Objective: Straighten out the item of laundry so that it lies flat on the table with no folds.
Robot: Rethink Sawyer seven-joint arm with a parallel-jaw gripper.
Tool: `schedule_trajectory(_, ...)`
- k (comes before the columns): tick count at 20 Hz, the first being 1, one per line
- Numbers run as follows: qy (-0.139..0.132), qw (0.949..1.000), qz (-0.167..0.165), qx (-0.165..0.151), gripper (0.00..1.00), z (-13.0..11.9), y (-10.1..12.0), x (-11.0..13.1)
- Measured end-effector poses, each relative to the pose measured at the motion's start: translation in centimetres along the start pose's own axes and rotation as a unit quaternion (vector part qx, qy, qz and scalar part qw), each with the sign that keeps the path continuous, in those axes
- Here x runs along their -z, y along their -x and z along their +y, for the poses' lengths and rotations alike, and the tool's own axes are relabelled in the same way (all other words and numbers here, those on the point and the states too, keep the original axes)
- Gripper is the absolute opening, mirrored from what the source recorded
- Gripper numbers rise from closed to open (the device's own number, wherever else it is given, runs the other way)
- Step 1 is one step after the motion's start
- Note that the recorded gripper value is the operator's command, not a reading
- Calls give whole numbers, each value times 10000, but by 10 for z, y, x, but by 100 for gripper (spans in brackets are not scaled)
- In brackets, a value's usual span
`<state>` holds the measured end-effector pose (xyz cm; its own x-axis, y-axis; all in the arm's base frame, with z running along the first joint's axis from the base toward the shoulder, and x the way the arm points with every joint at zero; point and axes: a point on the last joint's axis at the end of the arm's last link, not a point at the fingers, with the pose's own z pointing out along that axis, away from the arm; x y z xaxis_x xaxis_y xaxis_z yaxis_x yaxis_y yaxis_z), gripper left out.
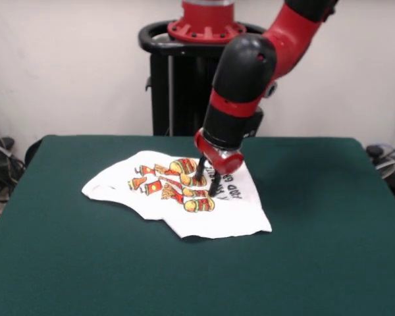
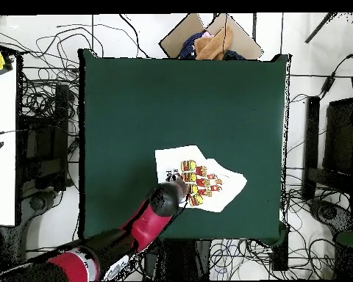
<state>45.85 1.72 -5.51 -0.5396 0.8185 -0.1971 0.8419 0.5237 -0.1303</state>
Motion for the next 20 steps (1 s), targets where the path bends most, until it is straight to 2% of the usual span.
schedule_trajectory(1,-66,9995,-98,300,100,3,-6,2)
schedule_trajectory(5,-192,9966,-205,775,100,6,-10,3)
schedule_trajectory(11,-105,9941,-141,1066,100,6,-1,2)
schedule_trajectory(17,686,9937,399,786,100,-14,25,-3)
schedule_trajectory(20,897,9909,647,774,100,-27,40,1)
